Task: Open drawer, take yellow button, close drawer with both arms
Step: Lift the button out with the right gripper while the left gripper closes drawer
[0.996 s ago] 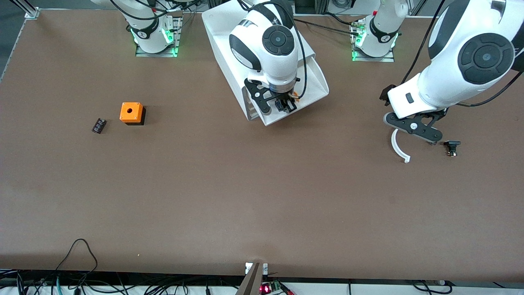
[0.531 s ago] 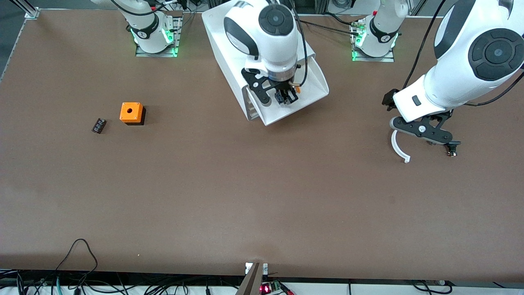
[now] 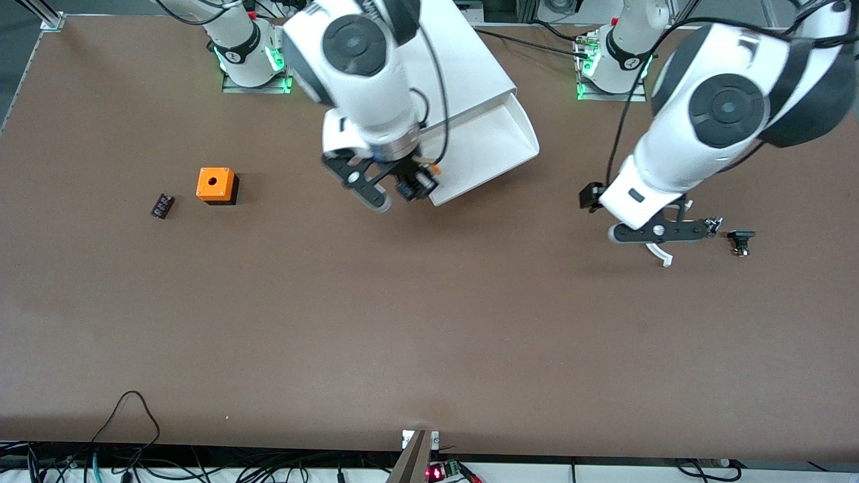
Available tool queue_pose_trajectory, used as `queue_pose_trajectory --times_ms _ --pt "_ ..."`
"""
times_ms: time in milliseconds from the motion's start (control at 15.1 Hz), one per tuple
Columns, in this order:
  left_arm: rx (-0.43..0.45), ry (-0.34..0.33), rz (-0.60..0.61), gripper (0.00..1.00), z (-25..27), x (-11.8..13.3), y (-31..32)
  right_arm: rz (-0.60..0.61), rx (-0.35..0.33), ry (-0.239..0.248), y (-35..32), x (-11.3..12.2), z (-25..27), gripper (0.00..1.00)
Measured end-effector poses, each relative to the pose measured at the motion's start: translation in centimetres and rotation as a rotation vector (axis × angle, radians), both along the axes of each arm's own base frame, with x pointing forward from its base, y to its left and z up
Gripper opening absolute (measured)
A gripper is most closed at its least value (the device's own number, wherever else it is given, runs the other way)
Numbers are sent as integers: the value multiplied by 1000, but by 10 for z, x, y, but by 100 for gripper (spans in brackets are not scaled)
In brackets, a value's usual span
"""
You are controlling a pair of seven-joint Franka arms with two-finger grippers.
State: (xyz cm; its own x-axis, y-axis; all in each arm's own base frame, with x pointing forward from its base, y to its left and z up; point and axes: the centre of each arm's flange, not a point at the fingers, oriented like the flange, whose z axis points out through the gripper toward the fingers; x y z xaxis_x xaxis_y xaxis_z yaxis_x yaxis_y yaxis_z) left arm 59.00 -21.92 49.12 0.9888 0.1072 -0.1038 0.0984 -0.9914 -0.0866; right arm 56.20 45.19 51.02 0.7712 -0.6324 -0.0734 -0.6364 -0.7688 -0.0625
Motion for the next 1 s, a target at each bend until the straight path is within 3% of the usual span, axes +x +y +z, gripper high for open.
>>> queue_pose_trajectory --times_ms 265,531,996 --pt "-23 -61 154 100 -43 -20 -56 138 0 -16 -75 47 8 41" --pt "-25 -66 209 100 -77 -46 -100 273 0 -32 -152 87 7 41" --pt "-40 -78 256 100 -123 -92 -149 493 -39 28 -283 130 -34 41"
